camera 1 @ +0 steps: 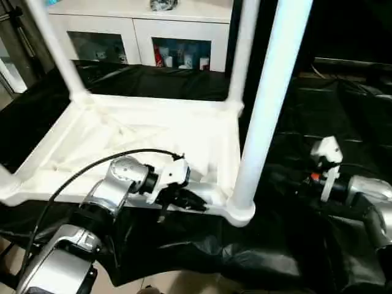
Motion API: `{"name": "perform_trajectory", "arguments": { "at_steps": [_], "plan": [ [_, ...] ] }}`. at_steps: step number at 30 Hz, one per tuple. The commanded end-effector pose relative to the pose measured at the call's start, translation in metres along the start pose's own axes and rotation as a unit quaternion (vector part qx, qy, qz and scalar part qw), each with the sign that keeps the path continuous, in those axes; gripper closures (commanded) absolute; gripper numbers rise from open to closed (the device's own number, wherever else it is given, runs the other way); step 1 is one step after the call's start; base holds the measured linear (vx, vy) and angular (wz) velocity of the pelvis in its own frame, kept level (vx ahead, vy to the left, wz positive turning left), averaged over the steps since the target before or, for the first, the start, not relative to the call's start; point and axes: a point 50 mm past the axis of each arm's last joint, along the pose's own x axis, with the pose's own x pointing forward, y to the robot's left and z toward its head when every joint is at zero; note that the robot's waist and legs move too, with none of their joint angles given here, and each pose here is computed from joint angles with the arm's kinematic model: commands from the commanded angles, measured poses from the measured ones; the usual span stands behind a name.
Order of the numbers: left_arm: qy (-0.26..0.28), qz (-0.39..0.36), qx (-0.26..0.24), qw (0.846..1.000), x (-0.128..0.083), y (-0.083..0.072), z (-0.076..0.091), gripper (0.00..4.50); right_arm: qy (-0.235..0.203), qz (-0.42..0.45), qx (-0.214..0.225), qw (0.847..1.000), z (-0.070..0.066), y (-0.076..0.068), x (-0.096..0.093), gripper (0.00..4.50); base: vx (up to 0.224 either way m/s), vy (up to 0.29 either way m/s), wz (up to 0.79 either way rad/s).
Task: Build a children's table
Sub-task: Rotate table base
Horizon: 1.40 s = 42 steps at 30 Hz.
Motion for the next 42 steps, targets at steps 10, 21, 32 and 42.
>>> {"name": "perform_trajectory", "arguments": {
  "at_steps": [10, 21, 32, 42],
  "plan": [
    [-0.047, 0.081, 0.006, 0.996, -0.021, 0.006, 0.012, 3.70, -0.008, -0.061, -0.014, 0.998, -0.003, 0.001, 0.037, 1.30, 0.000, 0.000, 0.00],
    [-0.058, 0.144, -0.093, 0.983, -0.059, -0.028, 0.025, 2.79, -0.038, -0.104, -0.024, 0.994, 0.011, 0.000, 0.074, 1.30, 0.000, 0.000, 0.00],
    [0.030, 0.095, -0.211, 0.972, -0.066, -0.074, 0.011, 1.91, -0.054, -0.070, -0.032, 0.996, 0.017, 0.015, 0.093, 1.30, 0.000, 0.000, 0.00],
    [0.135, 0.181, -0.210, 0.951, -0.071, -0.067, -0.018, 1.12, -0.060, -0.004, -0.032, 0.998, 0.019, 0.034, 0.100, 1.30, 0.000, 0.000, 0.00]
  ]
}}
